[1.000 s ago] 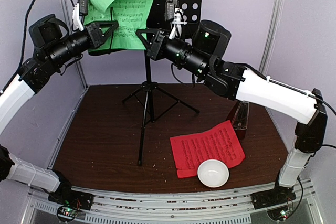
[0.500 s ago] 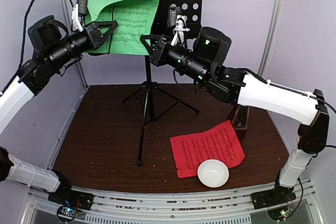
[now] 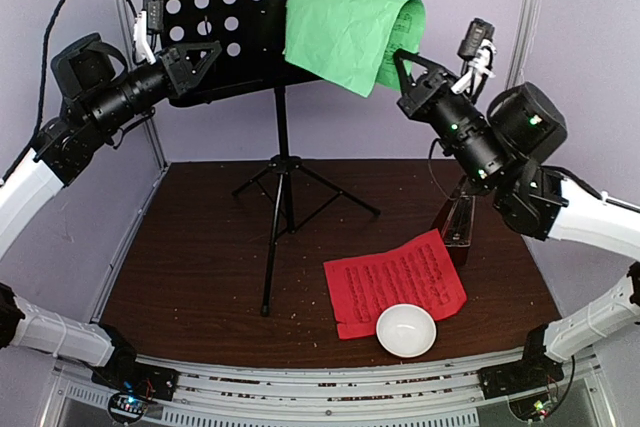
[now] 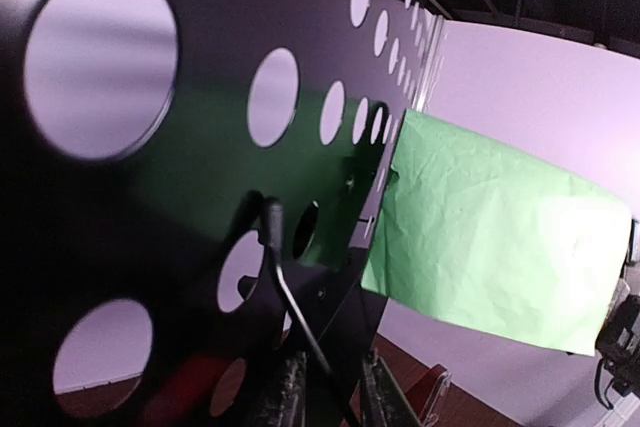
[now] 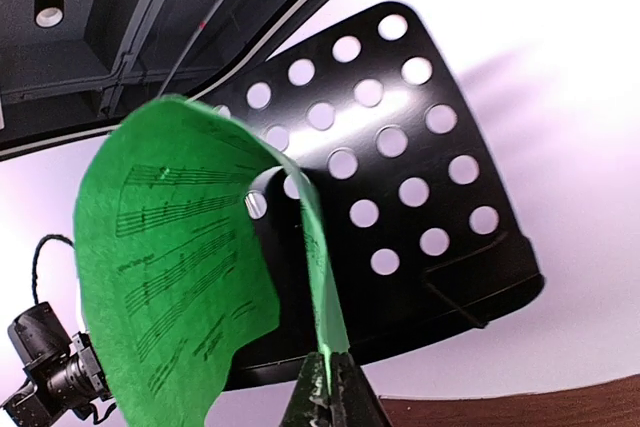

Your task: Pack up the instrument practice props

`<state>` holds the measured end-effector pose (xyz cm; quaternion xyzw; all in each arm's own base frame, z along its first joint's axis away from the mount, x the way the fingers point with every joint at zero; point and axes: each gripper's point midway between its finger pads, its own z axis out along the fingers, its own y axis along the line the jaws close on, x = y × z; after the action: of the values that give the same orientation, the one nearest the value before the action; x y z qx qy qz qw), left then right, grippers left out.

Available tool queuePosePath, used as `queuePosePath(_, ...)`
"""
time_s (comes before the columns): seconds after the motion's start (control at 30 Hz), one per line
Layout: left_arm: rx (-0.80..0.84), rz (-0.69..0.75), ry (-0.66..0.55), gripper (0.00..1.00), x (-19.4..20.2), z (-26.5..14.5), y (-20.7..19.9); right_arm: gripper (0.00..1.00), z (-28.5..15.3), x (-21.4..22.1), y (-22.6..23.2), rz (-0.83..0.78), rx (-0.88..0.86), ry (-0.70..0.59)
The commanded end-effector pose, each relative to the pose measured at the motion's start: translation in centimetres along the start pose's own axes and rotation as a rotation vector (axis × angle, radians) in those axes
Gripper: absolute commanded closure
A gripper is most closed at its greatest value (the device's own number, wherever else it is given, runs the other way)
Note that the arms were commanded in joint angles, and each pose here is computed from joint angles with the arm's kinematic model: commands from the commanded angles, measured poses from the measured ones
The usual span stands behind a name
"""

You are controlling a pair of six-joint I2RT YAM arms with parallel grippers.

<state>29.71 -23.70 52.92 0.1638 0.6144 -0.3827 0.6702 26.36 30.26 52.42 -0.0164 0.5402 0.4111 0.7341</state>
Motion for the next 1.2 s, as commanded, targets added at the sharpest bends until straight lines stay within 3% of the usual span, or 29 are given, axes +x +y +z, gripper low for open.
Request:
queuePosePath(0.0, 0.008, 0.033, -0.054, 0.72, -1.4, -1.1, -0.6, 1.00, -2.9, -2.1, -2.8, 0.009, 0.092, -0.065)
queuePosePath(0.1, 0.000, 0.034, -0.049, 0.54, -1.1, -1.3, -0.4, 1.00, -4.3, -1.0, -3.6, 0.012, 0.094, -0.018)
queuePosePath(0.37, 0.021, 0.061, -0.036, 0.34, 0.2, -3.5, -0.8, 1.00, -7.3, 1.6, -2.6, 0.094, -0.048, 0.115)
queuePosePath(0.57, 0.074, 0.097, 0.009, 0.32, 3.9, -6.8, -1.5, 1.00, -9.6, 5.2, -1.6, 0.162, -0.151, 0.286)
queuePosePath(0.7, 0.092, 0.091, 0.069, 0.30, 7.7, -8.1, -1.1, 1.00, -10.9, 8.7, -2.4, 0.212, -0.132, 0.401)
queuePosePath(0.93, -0.016, 0.058, 0.180, 0.29, 14.3, -10.1, 1.8, 1.00, -14.3, 17.4, -9.0, 0.259, 0.161, 0.586)
queuePosePath(1.17, -0.094, 0.033, 0.221, 0.27, 17.1, -11.1, 3.6, 1.00, -21.5, 25.5, -17.4, 0.213, 0.517, 0.835)
